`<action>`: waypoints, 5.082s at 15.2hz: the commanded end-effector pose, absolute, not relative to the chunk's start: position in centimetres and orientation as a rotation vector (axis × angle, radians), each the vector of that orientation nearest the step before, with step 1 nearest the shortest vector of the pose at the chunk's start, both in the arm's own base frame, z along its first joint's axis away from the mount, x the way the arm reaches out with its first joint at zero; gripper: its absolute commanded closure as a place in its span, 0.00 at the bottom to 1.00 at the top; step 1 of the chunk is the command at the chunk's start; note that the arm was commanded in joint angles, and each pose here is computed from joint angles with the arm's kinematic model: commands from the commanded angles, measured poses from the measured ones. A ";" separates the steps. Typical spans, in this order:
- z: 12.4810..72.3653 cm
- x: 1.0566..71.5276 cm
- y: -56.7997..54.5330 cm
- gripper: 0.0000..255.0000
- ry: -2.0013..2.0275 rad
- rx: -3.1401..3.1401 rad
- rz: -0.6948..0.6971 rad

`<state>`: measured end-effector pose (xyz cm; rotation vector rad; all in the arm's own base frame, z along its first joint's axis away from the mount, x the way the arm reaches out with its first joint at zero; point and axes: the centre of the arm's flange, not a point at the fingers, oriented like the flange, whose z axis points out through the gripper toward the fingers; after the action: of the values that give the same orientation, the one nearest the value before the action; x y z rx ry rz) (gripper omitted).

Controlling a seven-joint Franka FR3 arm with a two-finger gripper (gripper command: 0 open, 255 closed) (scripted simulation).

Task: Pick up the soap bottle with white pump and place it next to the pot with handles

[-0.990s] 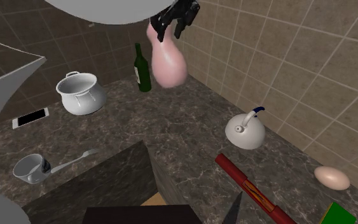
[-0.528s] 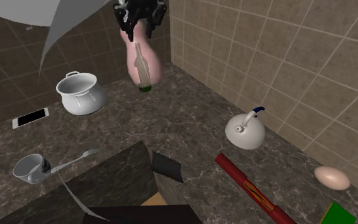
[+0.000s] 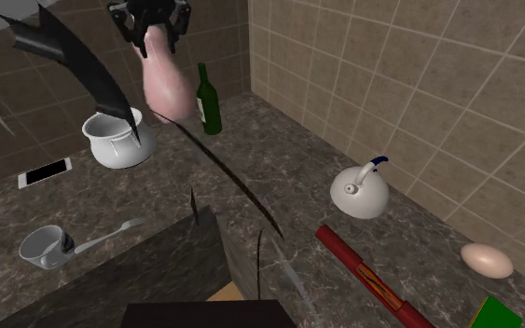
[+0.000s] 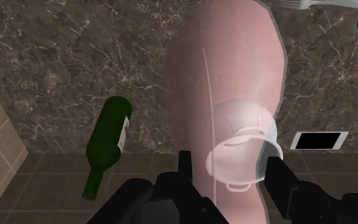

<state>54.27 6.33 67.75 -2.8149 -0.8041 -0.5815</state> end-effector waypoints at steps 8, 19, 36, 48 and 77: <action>68.1 56.3 18.1 1.00 -0.802 -2.814 -0.585; 68.1 58.9 32.3 1.00 -0.802 -2.814 -0.585; 60.2 59.4 34.8 1.00 -0.802 -2.814 -0.585; 53.9 59.4 34.8 1.00 -0.802 -2.814 -0.585; 38.6 59.4 34.8 1.00 -0.802 -2.814 -0.585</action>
<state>59.36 34.82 39.06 -2.8143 -0.8032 -0.5823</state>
